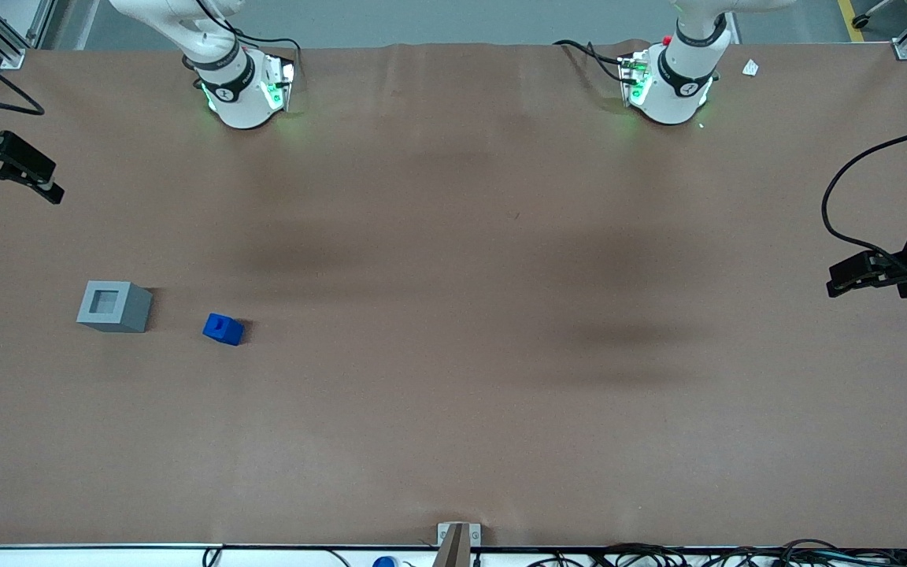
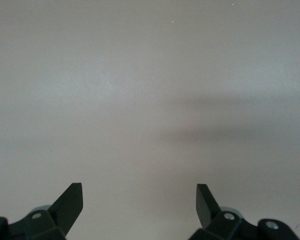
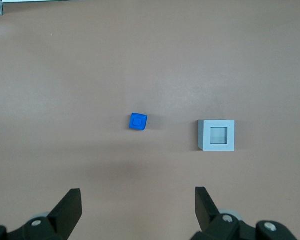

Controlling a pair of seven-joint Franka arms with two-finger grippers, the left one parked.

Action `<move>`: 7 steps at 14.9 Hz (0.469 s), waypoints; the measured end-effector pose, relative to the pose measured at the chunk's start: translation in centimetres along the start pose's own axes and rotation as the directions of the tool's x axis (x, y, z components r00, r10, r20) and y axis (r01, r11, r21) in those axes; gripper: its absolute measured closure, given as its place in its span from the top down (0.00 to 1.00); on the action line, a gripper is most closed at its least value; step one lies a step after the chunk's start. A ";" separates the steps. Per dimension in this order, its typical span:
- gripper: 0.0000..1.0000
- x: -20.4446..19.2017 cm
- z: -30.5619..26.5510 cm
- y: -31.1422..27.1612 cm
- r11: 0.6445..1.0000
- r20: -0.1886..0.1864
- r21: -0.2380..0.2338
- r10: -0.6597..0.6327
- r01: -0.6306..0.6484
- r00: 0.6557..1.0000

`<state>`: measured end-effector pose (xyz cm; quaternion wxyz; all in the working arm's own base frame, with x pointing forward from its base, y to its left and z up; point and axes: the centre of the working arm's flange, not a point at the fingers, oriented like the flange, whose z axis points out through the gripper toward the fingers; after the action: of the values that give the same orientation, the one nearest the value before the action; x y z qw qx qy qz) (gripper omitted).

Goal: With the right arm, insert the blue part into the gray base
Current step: 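Move the right gripper, open, toward the blue block beside the gray base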

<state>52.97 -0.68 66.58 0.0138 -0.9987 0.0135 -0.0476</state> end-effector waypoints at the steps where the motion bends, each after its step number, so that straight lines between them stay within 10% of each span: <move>1: 1.00 0.0 0.0 0.0 1.000 0.000 0.000 0.000 0.000 1.000; 7: 1.00 0.1 0.3 0.0 1.000 0.007 -0.013 -0.002 0.002 1.000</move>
<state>53.13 -0.70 66.33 0.0075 -0.9989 0.0127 -0.0440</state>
